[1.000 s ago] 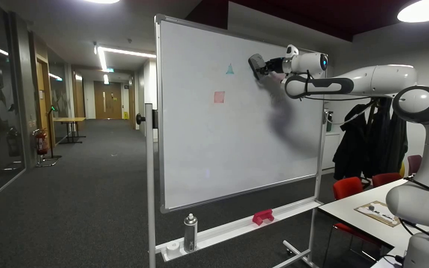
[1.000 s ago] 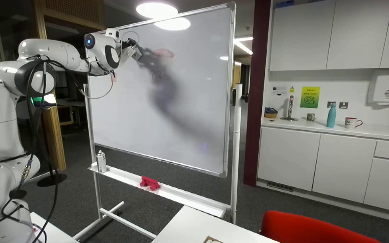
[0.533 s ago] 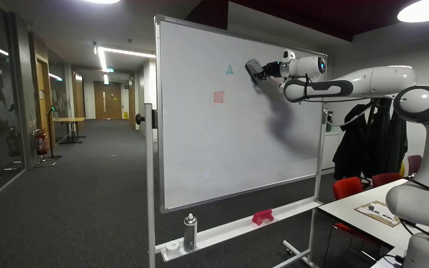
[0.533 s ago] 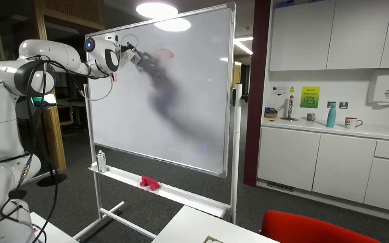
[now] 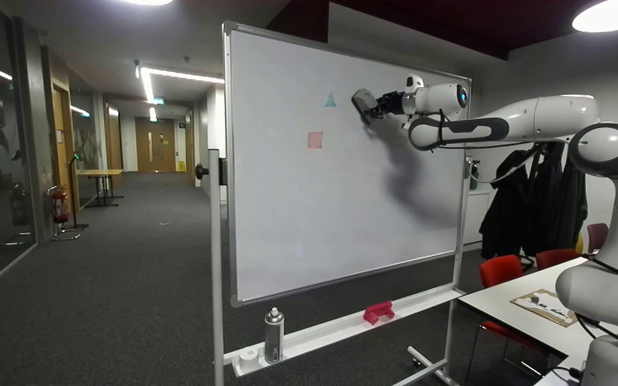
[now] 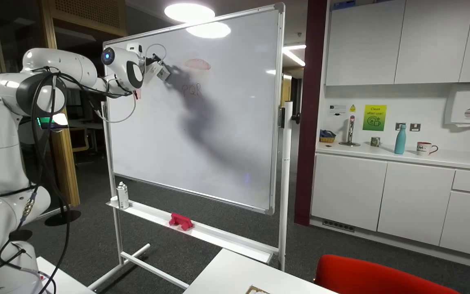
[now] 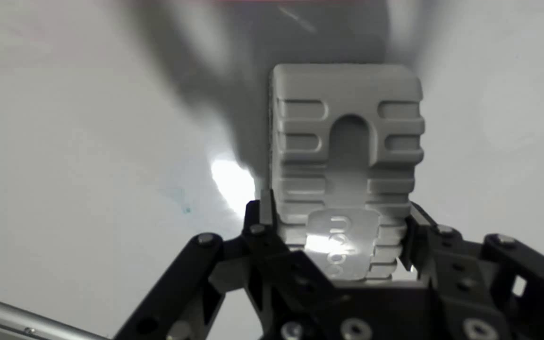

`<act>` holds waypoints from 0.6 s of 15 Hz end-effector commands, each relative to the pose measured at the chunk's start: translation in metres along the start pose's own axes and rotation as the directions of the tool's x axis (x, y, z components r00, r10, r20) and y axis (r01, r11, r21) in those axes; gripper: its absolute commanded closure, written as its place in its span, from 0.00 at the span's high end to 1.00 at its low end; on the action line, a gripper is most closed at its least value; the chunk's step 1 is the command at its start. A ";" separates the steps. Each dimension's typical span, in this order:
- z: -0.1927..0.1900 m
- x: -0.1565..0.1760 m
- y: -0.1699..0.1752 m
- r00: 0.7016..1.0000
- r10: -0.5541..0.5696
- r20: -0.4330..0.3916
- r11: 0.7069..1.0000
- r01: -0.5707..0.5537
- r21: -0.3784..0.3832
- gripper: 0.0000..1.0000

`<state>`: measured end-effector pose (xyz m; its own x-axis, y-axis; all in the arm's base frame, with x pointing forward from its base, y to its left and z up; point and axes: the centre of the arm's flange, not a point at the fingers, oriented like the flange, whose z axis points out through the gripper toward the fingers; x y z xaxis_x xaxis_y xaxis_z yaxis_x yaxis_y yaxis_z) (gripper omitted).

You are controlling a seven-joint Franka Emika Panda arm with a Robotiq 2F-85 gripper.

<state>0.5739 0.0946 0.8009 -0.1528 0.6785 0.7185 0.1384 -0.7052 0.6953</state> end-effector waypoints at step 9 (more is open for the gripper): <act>-0.014 -0.020 -0.012 0.999 -0.043 0.020 0.998 0.042 0.053 0.34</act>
<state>0.5756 0.1044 0.7756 -0.1453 0.7134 0.6856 0.1708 -0.6644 0.7276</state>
